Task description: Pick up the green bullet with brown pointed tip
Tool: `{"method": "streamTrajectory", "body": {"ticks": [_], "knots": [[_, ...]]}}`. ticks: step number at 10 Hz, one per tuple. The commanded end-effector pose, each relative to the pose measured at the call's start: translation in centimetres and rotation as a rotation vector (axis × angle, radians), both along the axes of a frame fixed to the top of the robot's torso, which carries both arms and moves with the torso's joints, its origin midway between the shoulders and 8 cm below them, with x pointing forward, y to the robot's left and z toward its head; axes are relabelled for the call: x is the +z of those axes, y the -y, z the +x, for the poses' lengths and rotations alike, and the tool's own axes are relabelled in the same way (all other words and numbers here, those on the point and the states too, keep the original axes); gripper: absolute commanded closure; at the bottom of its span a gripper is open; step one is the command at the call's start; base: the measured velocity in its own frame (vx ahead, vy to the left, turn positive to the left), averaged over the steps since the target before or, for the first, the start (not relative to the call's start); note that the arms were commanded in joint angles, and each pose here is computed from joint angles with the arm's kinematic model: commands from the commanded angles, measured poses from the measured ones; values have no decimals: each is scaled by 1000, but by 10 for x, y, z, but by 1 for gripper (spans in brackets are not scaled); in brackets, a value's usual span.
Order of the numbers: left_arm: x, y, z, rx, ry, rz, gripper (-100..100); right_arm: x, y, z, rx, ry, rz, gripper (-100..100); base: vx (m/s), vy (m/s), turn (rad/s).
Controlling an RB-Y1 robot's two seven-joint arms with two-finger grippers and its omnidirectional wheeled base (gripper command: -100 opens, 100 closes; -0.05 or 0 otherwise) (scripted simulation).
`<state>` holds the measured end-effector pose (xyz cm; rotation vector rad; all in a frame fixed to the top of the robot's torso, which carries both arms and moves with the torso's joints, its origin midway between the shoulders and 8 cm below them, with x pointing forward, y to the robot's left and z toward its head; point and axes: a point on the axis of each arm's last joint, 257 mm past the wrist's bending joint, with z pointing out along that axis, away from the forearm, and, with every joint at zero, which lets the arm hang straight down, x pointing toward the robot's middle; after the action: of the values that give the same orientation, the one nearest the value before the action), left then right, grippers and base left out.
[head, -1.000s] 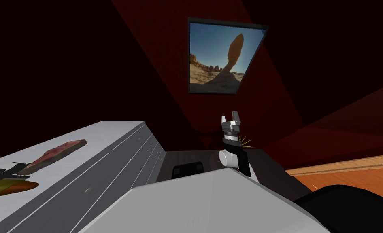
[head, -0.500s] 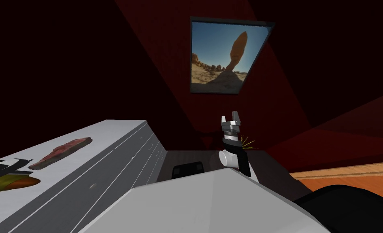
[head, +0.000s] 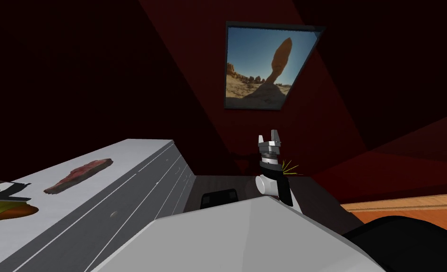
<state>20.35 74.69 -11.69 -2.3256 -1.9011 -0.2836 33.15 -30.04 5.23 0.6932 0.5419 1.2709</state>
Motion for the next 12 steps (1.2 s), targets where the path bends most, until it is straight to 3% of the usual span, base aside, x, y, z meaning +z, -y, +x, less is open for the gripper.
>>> {"method": "streamTrajectory", "body": {"ticks": [1,3,4,6,7,8,12], "knots": [[22,3,24,-23,56,28,100,0,0,0,0,0,0,0,-7,32,267],[32,1,18,-15,36,43,100,0,0,0,0,0,0,0,-5,40,57],[47,12,43,-37,83,47,100,0,0,0,0,0,0,0,-7,51,200],[54,7,36,-36,43,77,100,0,0,0,0,0,0,0,-3,32,68],[67,23,65,-65,97,75,100,0,0,0,0,0,0,0,-5,44,272],[82,23,69,-74,92,103,100,0,0,0,0,0,0,0,-2,44,121],[79,23,68,-75,80,102,100,0,0,0,0,0,0,0,-1,4,-15]]}}
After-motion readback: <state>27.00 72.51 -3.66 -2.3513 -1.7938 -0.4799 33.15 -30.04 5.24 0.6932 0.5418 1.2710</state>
